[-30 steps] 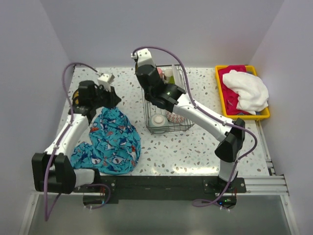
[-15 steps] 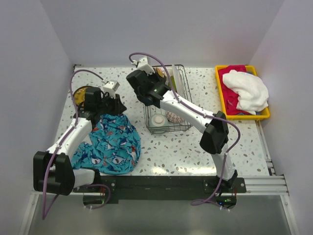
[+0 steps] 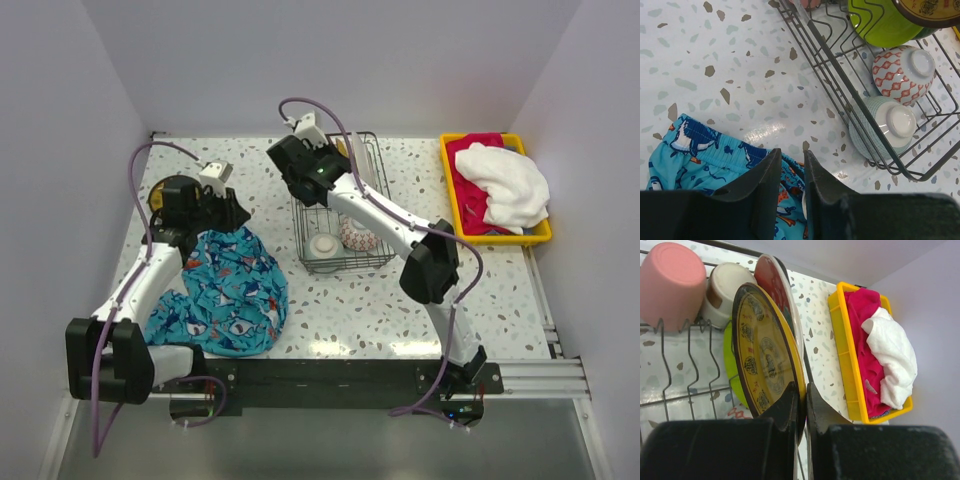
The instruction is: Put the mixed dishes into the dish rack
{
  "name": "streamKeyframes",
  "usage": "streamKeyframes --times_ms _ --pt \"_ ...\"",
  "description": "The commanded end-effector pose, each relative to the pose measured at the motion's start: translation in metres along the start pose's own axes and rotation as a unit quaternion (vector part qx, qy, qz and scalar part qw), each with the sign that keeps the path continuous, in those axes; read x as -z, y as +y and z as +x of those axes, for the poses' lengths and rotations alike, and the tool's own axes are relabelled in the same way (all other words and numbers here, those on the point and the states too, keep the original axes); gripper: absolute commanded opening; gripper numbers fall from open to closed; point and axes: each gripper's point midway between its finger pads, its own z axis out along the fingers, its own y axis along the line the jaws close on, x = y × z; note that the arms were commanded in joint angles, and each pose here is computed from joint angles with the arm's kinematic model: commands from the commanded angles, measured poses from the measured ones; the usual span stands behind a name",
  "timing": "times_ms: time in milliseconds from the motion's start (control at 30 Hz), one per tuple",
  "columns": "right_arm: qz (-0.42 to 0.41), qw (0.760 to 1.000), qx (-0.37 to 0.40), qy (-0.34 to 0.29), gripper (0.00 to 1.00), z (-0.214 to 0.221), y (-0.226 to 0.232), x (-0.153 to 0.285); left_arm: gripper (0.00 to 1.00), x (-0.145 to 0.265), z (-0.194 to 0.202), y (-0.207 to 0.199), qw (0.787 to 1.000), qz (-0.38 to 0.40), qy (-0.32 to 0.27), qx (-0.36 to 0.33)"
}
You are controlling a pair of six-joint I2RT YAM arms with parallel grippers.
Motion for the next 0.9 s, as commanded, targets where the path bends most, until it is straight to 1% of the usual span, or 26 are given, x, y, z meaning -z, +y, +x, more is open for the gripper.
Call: streamKeyframes --times_ms 0,200,333,500,567,700,767,867 --pt "0.024 0.999 -0.036 -0.003 0.00 -0.010 -0.007 -0.011 0.30 0.000 -0.009 0.006 1.000 0.001 -0.019 -0.004" --pt "0.018 0.999 -0.033 0.001 0.00 -0.010 0.007 -0.018 0.30 -0.002 -0.005 0.016 1.000 -0.008 -0.012 0.005" --pt "0.017 0.999 -0.038 0.006 0.00 -0.007 0.006 -0.017 0.31 -0.004 -0.003 0.019 1.000 -0.010 -0.009 0.008" --pt "0.001 0.999 -0.029 0.019 0.00 0.004 0.012 -0.017 0.31 -0.010 -0.003 0.020 1.000 -0.006 -0.006 0.014" --pt "-0.001 0.999 -0.019 0.027 0.00 0.013 0.019 -0.020 0.31 -0.011 -0.003 0.020 1.000 -0.004 -0.005 0.015" --pt "-0.010 0.999 -0.022 0.036 0.00 0.018 0.033 -0.031 0.31 -0.014 -0.004 0.021 1.000 -0.002 0.000 0.018" --pt "-0.009 0.999 -0.034 0.033 0.00 0.012 0.034 -0.034 0.32 -0.014 -0.003 0.022 1.000 -0.004 0.005 0.020" --pt "-0.011 0.999 -0.029 0.032 0.00 0.013 0.039 -0.038 0.33 -0.014 -0.001 0.023 1.000 -0.006 0.008 0.017"
